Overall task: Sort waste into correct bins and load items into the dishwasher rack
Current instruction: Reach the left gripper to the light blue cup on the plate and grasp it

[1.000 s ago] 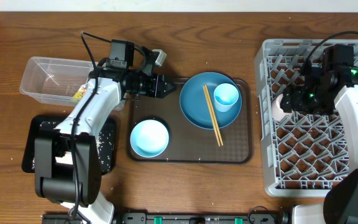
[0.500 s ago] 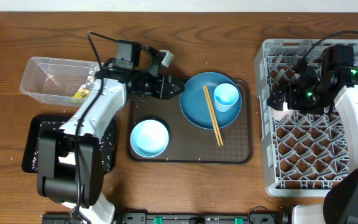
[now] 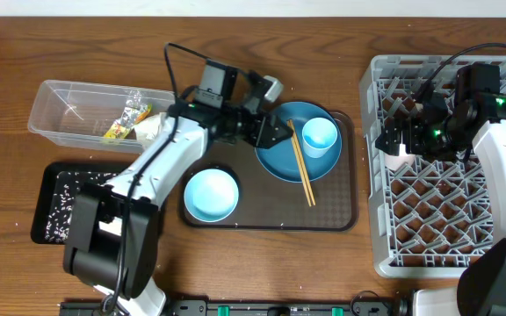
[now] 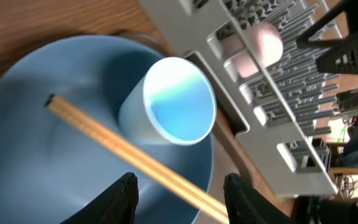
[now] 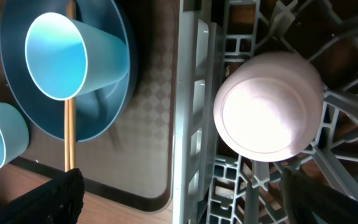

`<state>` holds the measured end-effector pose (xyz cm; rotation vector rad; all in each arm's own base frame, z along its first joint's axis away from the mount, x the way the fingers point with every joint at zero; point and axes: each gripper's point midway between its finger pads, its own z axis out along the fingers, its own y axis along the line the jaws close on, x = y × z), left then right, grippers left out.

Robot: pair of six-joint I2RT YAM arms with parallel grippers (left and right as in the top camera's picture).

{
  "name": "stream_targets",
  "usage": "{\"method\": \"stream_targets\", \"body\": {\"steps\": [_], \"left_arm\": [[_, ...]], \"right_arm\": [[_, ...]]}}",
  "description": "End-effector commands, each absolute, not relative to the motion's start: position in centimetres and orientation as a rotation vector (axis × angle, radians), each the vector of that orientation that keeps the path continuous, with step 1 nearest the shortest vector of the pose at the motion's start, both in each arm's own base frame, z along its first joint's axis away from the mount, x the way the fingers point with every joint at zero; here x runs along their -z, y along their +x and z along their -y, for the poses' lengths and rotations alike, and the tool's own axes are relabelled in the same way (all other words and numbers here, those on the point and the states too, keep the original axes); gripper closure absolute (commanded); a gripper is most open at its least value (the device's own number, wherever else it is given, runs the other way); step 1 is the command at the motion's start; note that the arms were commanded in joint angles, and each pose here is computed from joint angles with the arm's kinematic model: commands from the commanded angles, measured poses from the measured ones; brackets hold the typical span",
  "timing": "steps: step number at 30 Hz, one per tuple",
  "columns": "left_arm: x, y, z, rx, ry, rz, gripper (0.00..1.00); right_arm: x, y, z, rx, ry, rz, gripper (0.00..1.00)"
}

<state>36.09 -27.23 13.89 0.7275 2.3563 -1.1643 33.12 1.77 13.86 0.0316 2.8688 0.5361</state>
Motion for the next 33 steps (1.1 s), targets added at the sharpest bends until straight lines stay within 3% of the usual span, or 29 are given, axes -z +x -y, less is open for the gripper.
{"method": "stream_targets", "body": {"steps": [1,13,33], "left_arm": [[-13.3,36.2,28.5,1.105,0.626,-2.424,0.52],[-11.0,38.0,29.5,0.513,0.409,-2.459,0.51],[-7.3,38.1,30.3,0.475,0.372,-2.513,0.51]], "right_arm": [[-13.9,33.0,-2.3,-0.56,0.015,-2.869,0.01],[-13.9,33.0,-2.3,-0.56,0.015,-2.869,0.01],[-13.9,33.0,-2.3,-0.56,0.015,-2.868,0.01]]}}
